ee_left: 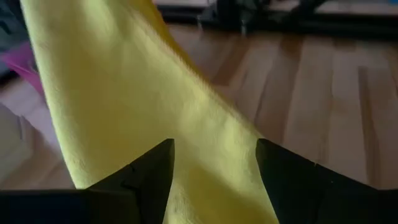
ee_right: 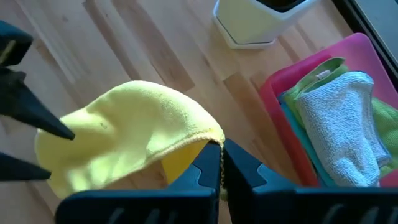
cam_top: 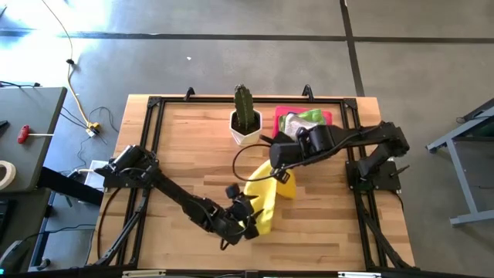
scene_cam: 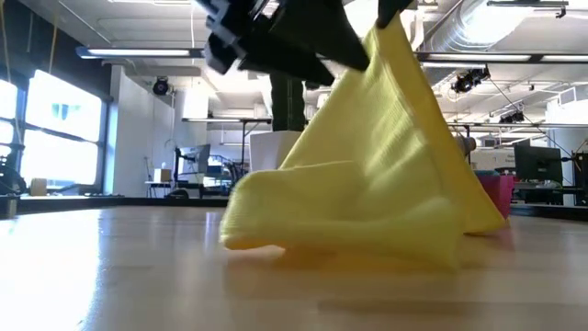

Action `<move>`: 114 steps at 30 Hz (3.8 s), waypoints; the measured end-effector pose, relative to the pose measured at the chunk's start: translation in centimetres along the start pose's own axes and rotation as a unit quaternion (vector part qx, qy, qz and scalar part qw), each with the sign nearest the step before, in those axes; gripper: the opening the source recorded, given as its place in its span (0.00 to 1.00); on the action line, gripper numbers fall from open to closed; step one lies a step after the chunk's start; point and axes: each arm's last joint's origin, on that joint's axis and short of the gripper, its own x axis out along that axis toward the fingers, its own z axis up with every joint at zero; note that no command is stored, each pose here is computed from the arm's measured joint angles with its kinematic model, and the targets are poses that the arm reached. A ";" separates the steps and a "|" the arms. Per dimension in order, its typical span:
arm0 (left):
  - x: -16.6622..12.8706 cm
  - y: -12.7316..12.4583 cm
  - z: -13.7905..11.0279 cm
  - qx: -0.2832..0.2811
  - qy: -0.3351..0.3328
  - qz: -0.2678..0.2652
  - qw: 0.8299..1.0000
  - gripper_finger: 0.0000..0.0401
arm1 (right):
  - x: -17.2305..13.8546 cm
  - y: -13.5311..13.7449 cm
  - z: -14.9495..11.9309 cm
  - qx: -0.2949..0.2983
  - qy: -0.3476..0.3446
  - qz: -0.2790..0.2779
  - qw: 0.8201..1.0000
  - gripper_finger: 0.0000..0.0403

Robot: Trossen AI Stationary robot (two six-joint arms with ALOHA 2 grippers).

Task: Fold microfiber towels
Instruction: Fold the yellow towel

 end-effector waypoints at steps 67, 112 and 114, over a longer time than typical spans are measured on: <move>-0.8 5.1 -5.3 0.053 0.276 0.143 0.949 0.54 | 0.2 0.3 0.4 0.041 0.038 0.078 0.995 0.00; -13.0 10.6 12.7 0.338 0.221 0.063 0.913 0.00 | -3.7 4.4 -6.3 -0.497 -0.091 -0.188 0.843 0.00; -12.6 11.8 13.4 0.388 0.198 0.111 0.893 0.00 | -3.5 3.5 -5.1 -0.491 -0.112 -0.262 0.824 0.00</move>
